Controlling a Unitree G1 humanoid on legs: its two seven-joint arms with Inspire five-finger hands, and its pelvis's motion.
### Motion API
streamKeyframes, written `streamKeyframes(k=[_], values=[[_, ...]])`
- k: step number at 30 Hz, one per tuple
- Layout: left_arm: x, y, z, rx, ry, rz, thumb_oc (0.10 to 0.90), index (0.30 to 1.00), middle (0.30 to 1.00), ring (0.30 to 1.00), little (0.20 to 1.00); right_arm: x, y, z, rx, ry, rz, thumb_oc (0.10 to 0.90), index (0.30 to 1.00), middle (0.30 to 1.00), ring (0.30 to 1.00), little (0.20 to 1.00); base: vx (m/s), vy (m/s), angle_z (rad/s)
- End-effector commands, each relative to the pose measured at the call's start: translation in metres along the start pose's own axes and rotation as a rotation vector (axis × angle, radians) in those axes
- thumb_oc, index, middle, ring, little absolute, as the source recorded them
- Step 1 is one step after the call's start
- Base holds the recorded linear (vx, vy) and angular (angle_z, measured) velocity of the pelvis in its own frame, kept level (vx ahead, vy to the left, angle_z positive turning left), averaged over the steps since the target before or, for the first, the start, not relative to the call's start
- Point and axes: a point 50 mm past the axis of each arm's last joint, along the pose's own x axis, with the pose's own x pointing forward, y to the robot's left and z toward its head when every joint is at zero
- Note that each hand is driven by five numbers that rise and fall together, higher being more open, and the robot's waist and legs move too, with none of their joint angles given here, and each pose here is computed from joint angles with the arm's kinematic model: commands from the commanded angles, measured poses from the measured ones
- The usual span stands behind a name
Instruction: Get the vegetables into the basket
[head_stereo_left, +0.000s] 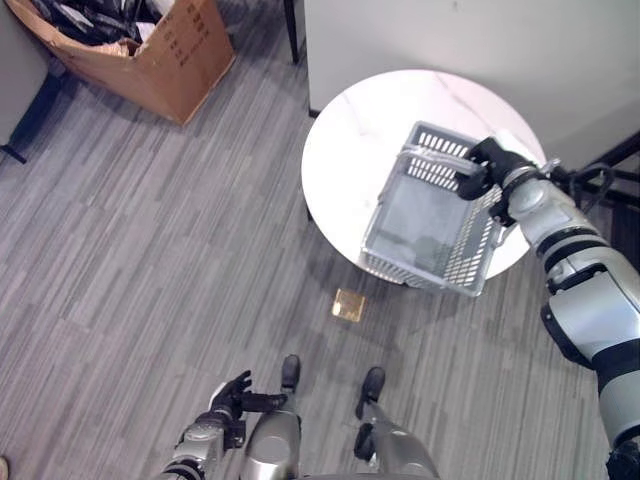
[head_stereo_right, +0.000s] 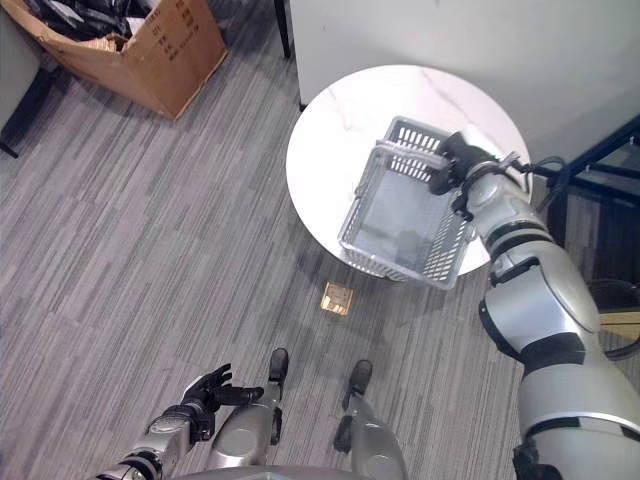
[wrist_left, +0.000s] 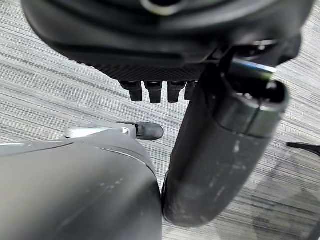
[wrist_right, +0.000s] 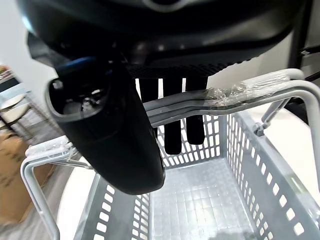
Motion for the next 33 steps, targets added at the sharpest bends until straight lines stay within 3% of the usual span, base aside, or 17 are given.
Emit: streamKeyframes(k=[1,6,12,14,18,24,33], values=[[-0.006,0.017,-0.019,0.028,0.066,0.041,0.900,1.000,1.000,1.000,1.000,-0.004,-0.052,0.053,0.089,-0.229,-0.172,0.400,0.300,0.300,0.300,0.300,0.05,-0.015,-0.23],[-0.018,0.026,-0.058,-0.013,0.205,0.055,0.900,1.000,1.000,1.000,1.000,-0.028,-0.019,0.055,0.114,-0.438,-0.025,0.400,0.300,0.300,0.300,0.300,0.08,0.012,-0.38],[-0.024,0.025,-0.074,0.022,0.267,0.048,0.900,1.000,1.000,1.000,1.000,-0.047,-0.013,0.040,0.190,-0.500,0.001,0.400,0.300,0.300,0.300,0.300,0.00,-0.014,-0.23],[-0.024,0.019,-0.078,0.029,0.279,0.030,0.900,1.000,1.000,1.000,1.000,-0.065,-0.002,0.031,0.246,-0.551,0.038,0.400,0.300,0.300,0.300,0.300,0.02,-0.030,-0.11],[-0.024,0.019,-0.079,0.039,0.288,0.027,0.900,1.000,1.000,1.000,1.000,-0.079,-0.008,0.018,0.203,-0.552,0.030,0.400,0.300,0.300,0.300,0.300,0.01,-0.009,-0.03],[-0.026,0.016,-0.084,0.017,0.306,0.029,0.900,1.000,1.000,1.000,1.000,-0.092,-0.004,-0.026,0.301,-0.433,0.007,0.400,0.300,0.300,0.300,0.300,0.00,-0.014,-0.09],[-0.025,0.017,-0.082,0.039,0.302,0.022,0.900,1.000,1.000,1.000,1.000,-0.108,-0.019,-0.101,0.166,-0.148,-0.067,0.400,0.300,0.300,0.300,0.300,0.00,-0.003,0.00]])
